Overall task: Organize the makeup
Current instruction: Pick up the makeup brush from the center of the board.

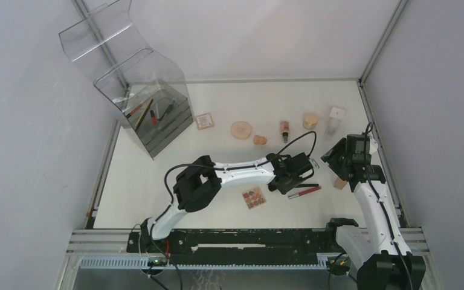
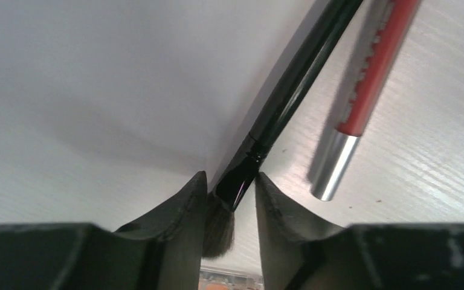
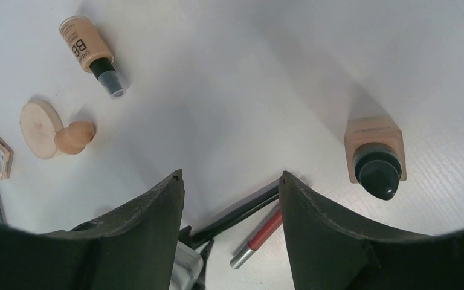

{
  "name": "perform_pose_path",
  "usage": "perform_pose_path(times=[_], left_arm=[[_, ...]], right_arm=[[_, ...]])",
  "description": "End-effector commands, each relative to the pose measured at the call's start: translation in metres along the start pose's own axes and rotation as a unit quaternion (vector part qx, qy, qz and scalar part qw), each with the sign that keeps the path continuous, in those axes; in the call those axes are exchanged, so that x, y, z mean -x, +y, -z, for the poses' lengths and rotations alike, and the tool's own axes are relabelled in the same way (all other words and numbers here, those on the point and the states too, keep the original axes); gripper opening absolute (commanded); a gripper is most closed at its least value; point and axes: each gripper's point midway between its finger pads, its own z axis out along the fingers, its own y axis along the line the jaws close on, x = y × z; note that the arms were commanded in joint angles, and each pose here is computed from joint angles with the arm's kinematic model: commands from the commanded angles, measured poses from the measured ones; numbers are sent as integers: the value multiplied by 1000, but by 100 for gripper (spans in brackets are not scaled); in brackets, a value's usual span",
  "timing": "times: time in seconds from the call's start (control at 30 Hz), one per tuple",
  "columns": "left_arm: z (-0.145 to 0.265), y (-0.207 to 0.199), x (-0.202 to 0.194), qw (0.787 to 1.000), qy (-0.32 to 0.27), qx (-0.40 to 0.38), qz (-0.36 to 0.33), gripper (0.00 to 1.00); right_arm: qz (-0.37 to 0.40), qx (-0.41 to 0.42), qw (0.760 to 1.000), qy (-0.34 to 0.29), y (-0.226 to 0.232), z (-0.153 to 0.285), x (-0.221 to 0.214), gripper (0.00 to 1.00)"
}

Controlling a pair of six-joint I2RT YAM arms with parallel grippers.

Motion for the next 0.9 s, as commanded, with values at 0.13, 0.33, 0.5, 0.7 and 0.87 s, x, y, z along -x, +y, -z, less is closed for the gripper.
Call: perform_pose_path(times=[0.13,0.33,0.5,0.7,0.87], left_arm=[[2,28,12,999,-16,1,46,16],[35,62,18,997,-44,47,38,1],[89,92,26,992,-78,94,17,0],[149,120,24,988,-100,120,18,0],[187,143,9,982,-108,154,12,0]], right_arm=[[4,17,1000,-14,9,3,10,66],[5,20,1000,-11,10,0,9,66],[9,23,1000,-10,12,-2,10,66],[6,27,1000,-10,13,1,9,66],[12,30,999,-13,13,3,9,66]])
